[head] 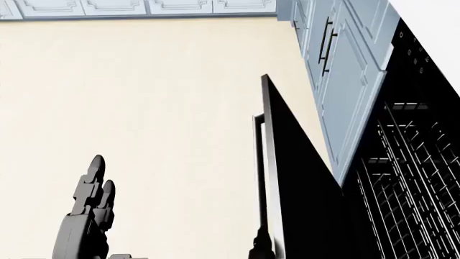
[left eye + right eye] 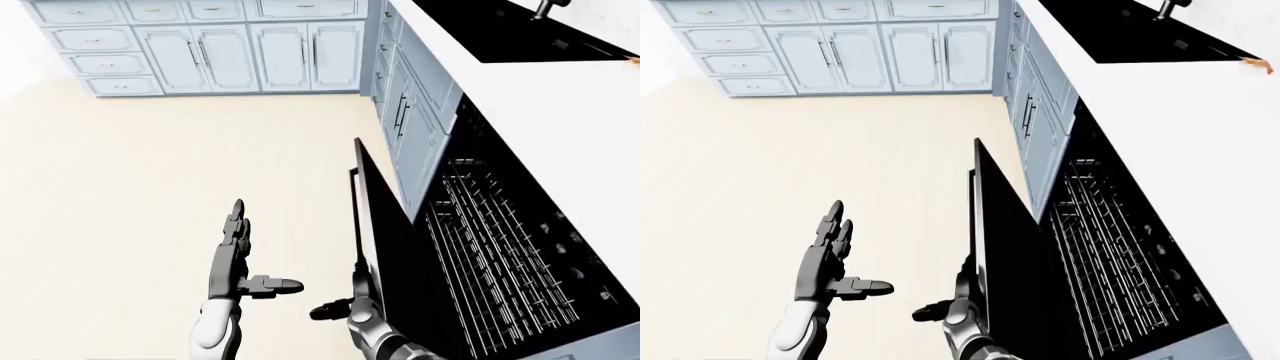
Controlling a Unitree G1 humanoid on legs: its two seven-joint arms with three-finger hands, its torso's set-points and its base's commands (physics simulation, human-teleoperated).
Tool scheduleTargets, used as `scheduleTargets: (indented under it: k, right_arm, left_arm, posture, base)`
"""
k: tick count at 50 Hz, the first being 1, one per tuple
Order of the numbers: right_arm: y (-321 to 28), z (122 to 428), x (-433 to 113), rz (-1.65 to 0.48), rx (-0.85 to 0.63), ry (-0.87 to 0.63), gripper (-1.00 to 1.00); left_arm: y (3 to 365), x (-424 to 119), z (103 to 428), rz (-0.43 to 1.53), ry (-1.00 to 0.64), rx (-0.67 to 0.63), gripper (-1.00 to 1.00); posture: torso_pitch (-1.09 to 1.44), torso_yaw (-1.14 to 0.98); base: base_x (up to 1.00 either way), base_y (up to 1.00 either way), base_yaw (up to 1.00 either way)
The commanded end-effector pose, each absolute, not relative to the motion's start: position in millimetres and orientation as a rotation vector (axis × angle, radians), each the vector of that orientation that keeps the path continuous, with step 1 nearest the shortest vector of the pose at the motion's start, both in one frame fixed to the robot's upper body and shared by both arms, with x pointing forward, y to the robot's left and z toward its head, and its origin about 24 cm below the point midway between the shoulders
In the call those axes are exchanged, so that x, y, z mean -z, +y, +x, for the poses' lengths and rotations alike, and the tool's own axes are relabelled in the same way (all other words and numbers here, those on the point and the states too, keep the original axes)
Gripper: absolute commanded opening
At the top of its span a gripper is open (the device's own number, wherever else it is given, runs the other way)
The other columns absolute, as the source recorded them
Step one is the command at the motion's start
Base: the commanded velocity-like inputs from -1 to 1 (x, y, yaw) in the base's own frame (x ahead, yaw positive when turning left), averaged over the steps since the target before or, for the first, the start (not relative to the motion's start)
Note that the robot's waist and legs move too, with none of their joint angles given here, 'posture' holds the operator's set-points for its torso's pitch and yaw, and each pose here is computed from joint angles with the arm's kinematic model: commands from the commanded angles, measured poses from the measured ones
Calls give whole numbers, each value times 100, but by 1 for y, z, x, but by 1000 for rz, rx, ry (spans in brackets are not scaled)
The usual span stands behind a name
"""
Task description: Close the dishwasher door
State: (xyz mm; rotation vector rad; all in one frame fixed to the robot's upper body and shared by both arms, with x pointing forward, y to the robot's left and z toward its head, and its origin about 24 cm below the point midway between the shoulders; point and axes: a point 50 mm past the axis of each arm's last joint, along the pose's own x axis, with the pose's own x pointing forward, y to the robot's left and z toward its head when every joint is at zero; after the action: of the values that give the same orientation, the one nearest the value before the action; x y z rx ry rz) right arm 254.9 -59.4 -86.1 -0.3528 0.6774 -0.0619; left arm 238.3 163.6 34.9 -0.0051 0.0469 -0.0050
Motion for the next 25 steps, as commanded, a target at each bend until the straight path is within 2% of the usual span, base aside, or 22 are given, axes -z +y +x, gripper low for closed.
scheduleTargets:
  k: [1,25]
  right_arm:
    - [-65,267,76,-375,117,620,100]
    - [-75,268,75,-457,222,615,100]
  left_arm:
    - [163,-51,242,0,-40,8,100]
    - [164,-51,243,-2,-37,7,100]
  posture:
    - [0,0]
    - [0,0]
  base:
    - [0,0,0]
    - [0,0,0]
